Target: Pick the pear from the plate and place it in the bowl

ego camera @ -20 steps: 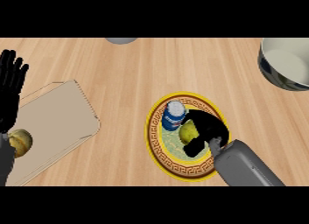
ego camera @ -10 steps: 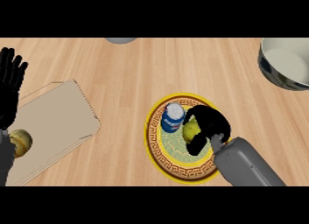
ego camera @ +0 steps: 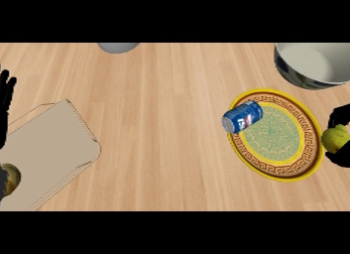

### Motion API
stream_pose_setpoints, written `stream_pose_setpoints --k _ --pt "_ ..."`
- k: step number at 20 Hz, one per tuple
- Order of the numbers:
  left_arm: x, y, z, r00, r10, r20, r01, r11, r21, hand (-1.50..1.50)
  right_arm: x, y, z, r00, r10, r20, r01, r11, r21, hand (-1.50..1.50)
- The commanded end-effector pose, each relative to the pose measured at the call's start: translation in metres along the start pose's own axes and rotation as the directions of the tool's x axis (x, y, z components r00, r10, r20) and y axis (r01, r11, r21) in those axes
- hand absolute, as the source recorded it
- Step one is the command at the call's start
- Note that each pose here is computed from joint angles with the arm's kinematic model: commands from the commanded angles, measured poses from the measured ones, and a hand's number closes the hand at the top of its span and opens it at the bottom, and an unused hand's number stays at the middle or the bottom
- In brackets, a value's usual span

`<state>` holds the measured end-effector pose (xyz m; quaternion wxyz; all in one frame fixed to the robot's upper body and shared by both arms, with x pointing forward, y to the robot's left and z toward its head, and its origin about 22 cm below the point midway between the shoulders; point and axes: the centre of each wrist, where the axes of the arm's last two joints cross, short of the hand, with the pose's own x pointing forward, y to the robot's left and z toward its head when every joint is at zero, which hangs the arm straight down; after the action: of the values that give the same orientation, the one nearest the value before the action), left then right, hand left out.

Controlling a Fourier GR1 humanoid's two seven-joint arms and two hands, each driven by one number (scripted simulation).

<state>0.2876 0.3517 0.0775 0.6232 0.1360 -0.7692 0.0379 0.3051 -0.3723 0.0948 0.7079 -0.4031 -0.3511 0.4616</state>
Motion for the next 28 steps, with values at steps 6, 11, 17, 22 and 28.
stream_pose_setpoints --k 6,11,17,22,28 --pt "0.000 0.008 0.006 1.000 0.008 -0.001 -0.008 1.000 0.011 0.00 -0.145 -0.122 0.050 0.999 0.006 -0.032 -0.016 0.947 -0.320 1.50" --pt "-0.001 -0.005 0.007 1.000 0.027 0.011 -0.027 0.999 -0.017 0.00 -0.187 -0.160 0.079 0.981 -0.069 0.180 0.142 0.888 -0.437 1.50" --pt "-0.002 -0.015 0.006 0.999 0.037 0.029 -0.035 0.997 -0.068 0.00 -0.234 -0.177 0.110 0.917 -0.110 0.384 0.302 0.820 -0.486 1.50" --pt "0.011 -0.026 -0.005 0.999 0.038 0.037 -0.034 0.994 -0.104 0.00 -0.255 -0.189 0.128 0.834 -0.224 0.505 0.459 0.789 -0.408 1.50" --pt "0.013 -0.038 -0.008 0.998 0.040 0.041 -0.034 0.991 -0.132 0.00 -0.241 -0.222 0.137 0.811 -0.282 0.512 0.495 0.797 -0.347 1.50"
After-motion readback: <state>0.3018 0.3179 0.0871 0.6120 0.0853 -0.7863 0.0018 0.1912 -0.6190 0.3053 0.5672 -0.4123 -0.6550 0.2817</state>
